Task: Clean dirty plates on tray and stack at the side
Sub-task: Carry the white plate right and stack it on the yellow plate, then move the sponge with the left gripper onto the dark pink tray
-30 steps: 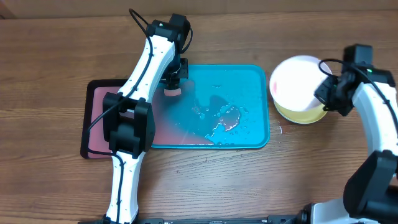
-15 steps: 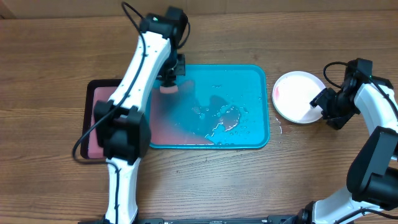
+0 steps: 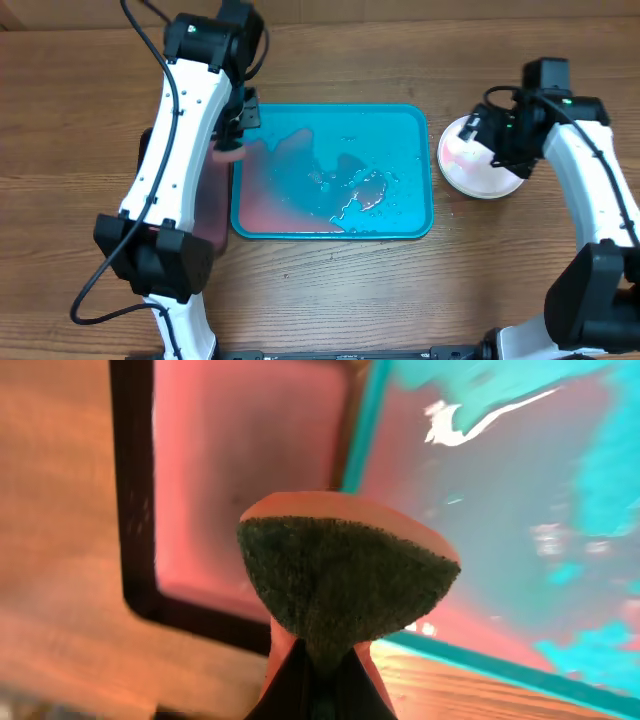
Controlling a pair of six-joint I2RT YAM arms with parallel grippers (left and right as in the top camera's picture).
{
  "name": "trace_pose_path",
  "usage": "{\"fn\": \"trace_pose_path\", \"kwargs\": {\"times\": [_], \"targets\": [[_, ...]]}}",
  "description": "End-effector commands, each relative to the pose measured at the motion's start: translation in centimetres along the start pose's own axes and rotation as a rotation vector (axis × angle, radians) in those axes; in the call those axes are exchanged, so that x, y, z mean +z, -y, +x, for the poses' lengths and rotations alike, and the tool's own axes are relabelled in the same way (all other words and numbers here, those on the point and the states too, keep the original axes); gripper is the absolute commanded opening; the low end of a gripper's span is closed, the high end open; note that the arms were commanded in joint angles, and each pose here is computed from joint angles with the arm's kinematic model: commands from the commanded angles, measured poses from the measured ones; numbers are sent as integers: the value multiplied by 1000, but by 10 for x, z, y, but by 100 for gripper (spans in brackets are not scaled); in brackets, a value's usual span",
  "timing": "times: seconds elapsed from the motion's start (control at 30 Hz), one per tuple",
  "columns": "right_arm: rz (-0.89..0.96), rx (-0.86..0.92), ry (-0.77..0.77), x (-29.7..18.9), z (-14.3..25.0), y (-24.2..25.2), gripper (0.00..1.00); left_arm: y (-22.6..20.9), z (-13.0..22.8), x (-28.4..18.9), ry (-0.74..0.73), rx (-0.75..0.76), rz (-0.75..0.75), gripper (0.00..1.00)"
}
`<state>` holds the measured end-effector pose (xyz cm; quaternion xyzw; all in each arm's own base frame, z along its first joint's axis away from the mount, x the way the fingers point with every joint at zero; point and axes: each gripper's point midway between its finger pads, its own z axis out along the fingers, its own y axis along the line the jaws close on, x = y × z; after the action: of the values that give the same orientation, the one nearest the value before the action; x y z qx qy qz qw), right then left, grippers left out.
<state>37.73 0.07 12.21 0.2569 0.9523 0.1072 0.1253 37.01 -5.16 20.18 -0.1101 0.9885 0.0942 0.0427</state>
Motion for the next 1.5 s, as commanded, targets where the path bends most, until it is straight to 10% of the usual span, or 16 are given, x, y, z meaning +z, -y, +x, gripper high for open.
{"fn": "trace_pose_path", "kwargs": {"times": [0.0, 0.53, 1.17, 1.33, 1.47], "targets": [[-50, -94, 33, -10, 2, -30, 100, -18, 9, 19, -67, -70, -49, 5], [-87, -163, 54, -8, 8, -57, 100, -32, 39, 36, 231, -123, 139, 4], [-74, -161, 30, -7, 14, -54, 100, -85, 55, 163, 286, -447, -214, 4], [-71, -162, 24, -7, 16, -53, 100, -81, 51, 177, 277, -444, -223, 22], [-66, -177, 15, -7, 18, -52, 100, -80, 46, 174, 289, -443, -216, 57]]}}
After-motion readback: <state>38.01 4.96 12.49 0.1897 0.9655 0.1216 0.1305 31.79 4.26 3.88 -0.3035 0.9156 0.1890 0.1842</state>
